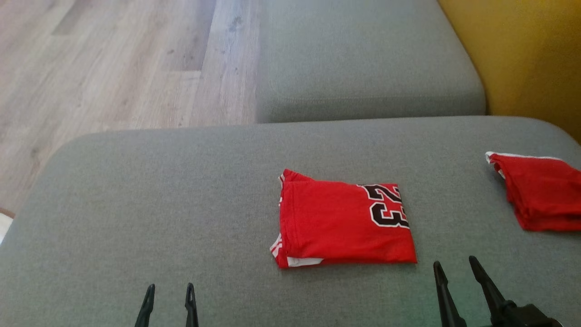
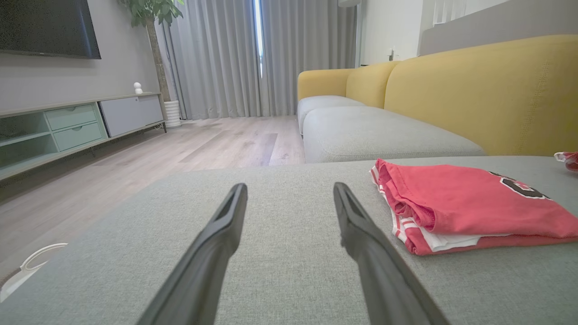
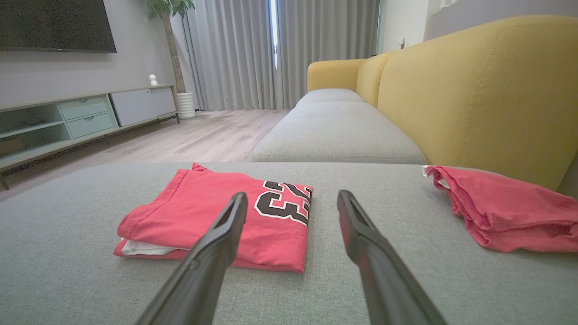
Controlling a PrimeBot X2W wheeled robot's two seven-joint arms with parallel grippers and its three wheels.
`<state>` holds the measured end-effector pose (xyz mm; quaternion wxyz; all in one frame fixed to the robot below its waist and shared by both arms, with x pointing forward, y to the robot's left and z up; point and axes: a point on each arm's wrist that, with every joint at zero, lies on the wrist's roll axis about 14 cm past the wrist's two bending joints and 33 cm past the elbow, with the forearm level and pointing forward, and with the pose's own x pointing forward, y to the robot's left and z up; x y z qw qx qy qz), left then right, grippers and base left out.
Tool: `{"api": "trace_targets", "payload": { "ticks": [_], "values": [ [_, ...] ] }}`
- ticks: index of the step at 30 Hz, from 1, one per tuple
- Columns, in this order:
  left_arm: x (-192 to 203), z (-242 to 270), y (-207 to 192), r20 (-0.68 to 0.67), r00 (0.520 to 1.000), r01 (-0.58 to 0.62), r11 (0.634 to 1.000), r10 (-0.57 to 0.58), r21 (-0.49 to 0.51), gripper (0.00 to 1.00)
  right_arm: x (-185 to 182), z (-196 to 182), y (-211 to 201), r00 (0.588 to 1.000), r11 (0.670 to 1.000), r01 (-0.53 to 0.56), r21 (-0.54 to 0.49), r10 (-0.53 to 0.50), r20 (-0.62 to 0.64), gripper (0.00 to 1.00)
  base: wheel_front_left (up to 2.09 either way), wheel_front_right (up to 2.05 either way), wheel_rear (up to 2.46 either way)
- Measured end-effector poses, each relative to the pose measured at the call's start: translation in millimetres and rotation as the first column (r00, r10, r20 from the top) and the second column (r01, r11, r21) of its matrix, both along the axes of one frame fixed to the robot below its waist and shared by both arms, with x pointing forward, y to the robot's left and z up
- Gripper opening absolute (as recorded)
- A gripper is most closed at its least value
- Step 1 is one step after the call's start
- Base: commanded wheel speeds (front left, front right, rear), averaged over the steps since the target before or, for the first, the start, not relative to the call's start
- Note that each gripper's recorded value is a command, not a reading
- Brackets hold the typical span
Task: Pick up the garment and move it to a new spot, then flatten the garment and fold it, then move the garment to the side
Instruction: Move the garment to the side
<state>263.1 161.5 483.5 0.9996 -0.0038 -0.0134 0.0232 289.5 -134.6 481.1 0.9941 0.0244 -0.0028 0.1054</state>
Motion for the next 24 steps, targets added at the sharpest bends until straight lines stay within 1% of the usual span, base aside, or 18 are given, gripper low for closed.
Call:
{"api": "trace_targets", "payload": {
  "ticks": [3, 6, 12, 17, 19, 24],
  "values": [
    [3, -2, 0, -0.014, 1.000, -0.002, 1.000, 0.002, -0.001, 1.00, 3, -6, 1, 1.000, 1.000, -0.005, -0.004, 0.005, -0.025, 1.00, 0.00, 0.00, 0.00],
    [7, -5, 1, -0.031, 0.999, -0.010, 1.000, 0.010, 0.000, 1.00, 7, -17, 7, 0.998, 0.999, -0.030, -0.032, 0.028, -0.058, 1.00, 0.00, 0.00, 0.00],
    [22, -7, -1, -0.050, 0.999, -0.009, 1.000, 0.009, 0.001, 1.00, 34, -26, 11, 0.995, 0.997, -0.053, -0.062, 0.047, -0.087, 1.00, 0.00, 0.00, 0.00],
    [34, -8, -3, -0.057, 0.998, -0.004, 1.000, 0.003, -0.002, 1.00, 58, -33, 12, 0.992, 0.999, -0.039, -0.001, 0.039, -0.118, 1.00, 0.00, 0.00, 0.00],
    [39, -9, -1, -0.063, 0.998, -0.018, 1.000, 0.017, -0.020, 1.00, 69, -40, 11, 0.989, 0.999, -0.030, 0.017, 0.032, -0.144, 1.00, 0.00, 0.00, 0.00],
    [55, -8, -1, -0.059, 0.998, -0.023, 0.999, 0.021, -0.031, 1.00, 95, -69, 8, 0.962, 0.999, -0.007, 0.045, 0.019, -0.273, 1.00, 0.00, 0.00, 0.00]
  ]
}}
